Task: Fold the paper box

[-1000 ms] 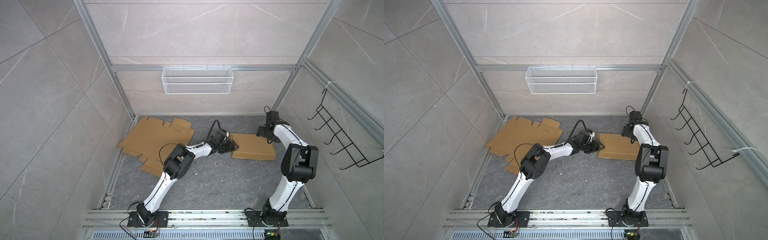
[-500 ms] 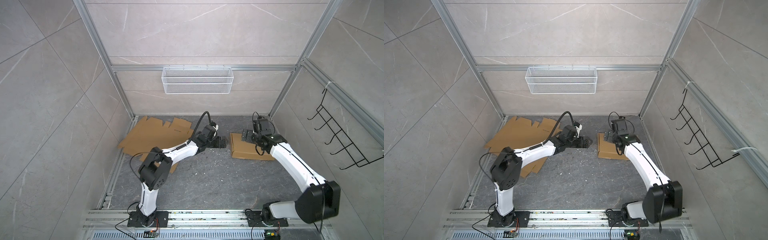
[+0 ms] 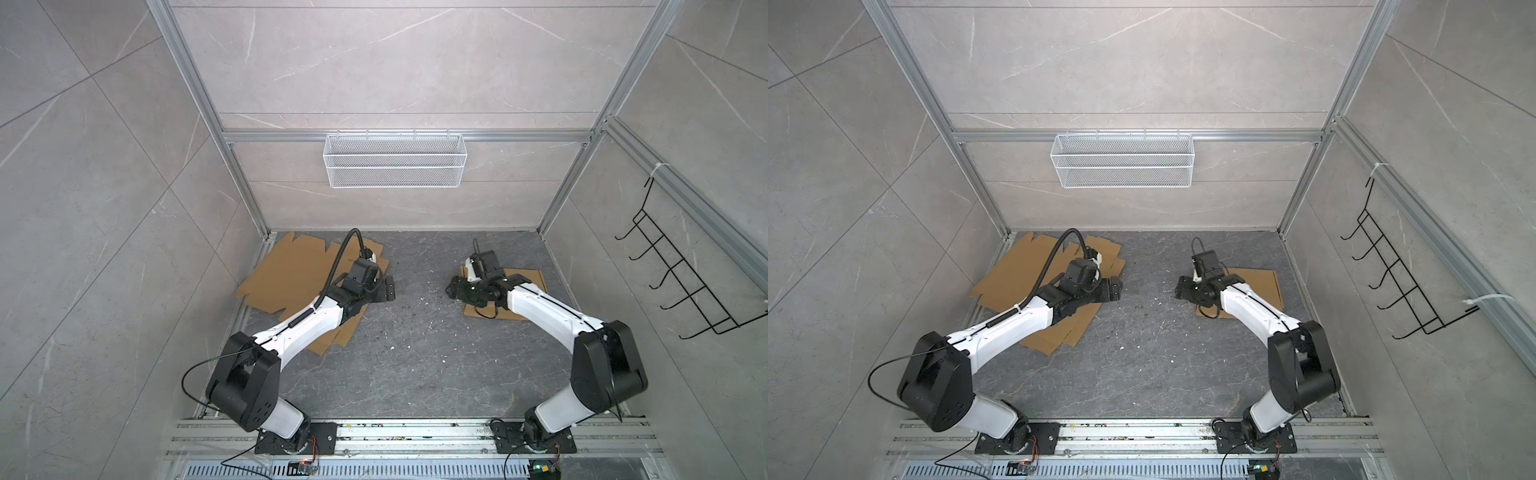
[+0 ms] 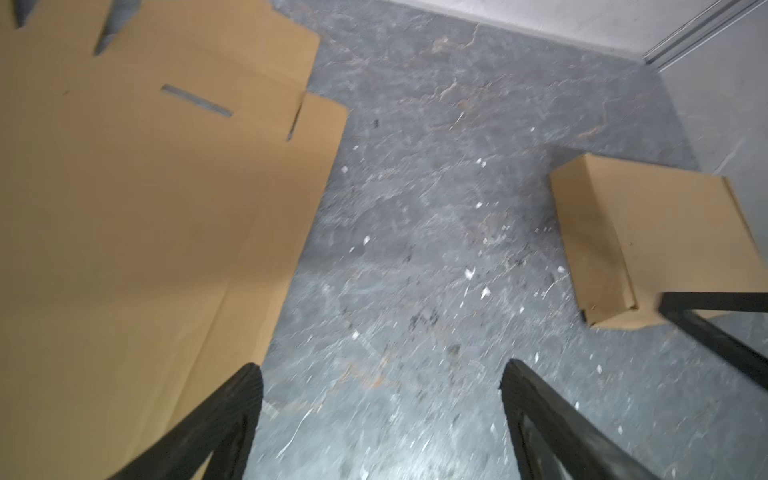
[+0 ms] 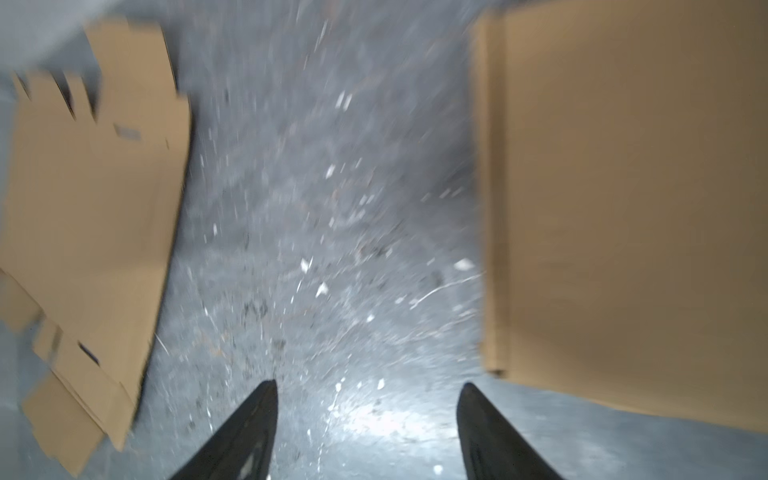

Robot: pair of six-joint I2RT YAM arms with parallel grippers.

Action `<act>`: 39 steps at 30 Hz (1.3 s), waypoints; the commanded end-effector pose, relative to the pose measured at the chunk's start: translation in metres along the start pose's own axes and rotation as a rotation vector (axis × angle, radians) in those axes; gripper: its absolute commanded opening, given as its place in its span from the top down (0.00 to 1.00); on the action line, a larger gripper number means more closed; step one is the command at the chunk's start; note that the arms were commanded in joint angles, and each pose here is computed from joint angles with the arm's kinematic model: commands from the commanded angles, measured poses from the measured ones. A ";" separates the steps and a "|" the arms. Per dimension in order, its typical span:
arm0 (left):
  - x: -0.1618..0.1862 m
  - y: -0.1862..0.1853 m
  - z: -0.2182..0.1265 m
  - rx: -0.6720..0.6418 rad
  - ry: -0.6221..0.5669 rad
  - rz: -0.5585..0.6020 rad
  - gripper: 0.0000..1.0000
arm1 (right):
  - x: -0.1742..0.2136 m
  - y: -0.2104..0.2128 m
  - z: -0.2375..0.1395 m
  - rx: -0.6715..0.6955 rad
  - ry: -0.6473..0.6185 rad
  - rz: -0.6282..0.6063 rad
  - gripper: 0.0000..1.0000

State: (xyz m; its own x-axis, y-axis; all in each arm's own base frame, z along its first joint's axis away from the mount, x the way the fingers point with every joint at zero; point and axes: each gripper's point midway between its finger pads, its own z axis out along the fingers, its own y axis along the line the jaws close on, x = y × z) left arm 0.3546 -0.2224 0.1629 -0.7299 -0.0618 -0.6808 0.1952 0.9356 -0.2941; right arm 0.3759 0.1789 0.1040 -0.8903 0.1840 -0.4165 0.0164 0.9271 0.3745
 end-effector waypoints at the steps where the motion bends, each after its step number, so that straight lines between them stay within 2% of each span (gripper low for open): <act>1: -0.014 0.003 -0.037 -0.020 -0.082 0.027 0.05 | -0.001 0.007 0.017 0.018 0.028 0.001 0.30; 8: -0.017 0.034 -0.076 -0.108 -0.149 -0.042 0.01 | -0.005 -0.007 0.049 0.098 0.077 -0.038 0.30; 12: -0.014 0.053 -0.080 -0.104 -0.085 -0.117 0.02 | -0.012 -0.027 0.058 0.135 0.084 -0.007 0.30; 20: -0.012 0.078 -0.087 -0.107 -0.039 -0.180 0.05 | -0.027 -0.074 0.045 0.265 0.072 0.042 0.30; 22: -0.011 0.083 -0.087 -0.109 -0.031 -0.196 0.06 | -0.028 -0.071 0.039 0.259 0.068 0.038 0.30; 25: -0.011 0.091 -0.082 -0.111 -0.012 -0.217 0.07 | -0.023 -0.045 0.032 0.162 0.080 0.070 0.30; 30: -0.009 0.104 -0.067 -0.110 0.016 -0.268 0.09 | 0.007 0.031 0.024 0.007 0.070 0.121 0.29; 34: -0.018 0.119 -0.045 -0.089 -0.029 -0.356 0.12 | 0.022 0.099 0.042 -0.190 0.079 0.197 0.30; 39: -0.023 0.150 -0.015 -0.140 -0.031 -0.420 0.17 | 0.034 0.160 0.074 -0.295 0.099 0.207 0.32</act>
State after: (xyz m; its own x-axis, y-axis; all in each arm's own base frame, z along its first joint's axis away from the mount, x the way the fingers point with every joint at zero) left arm 0.3705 -0.0795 0.1411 -0.7478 -0.4073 -0.5242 -0.1980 0.8906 -0.4095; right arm 0.3693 0.3231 0.0895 -0.9297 0.2408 -0.2787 0.0381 0.8155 0.5776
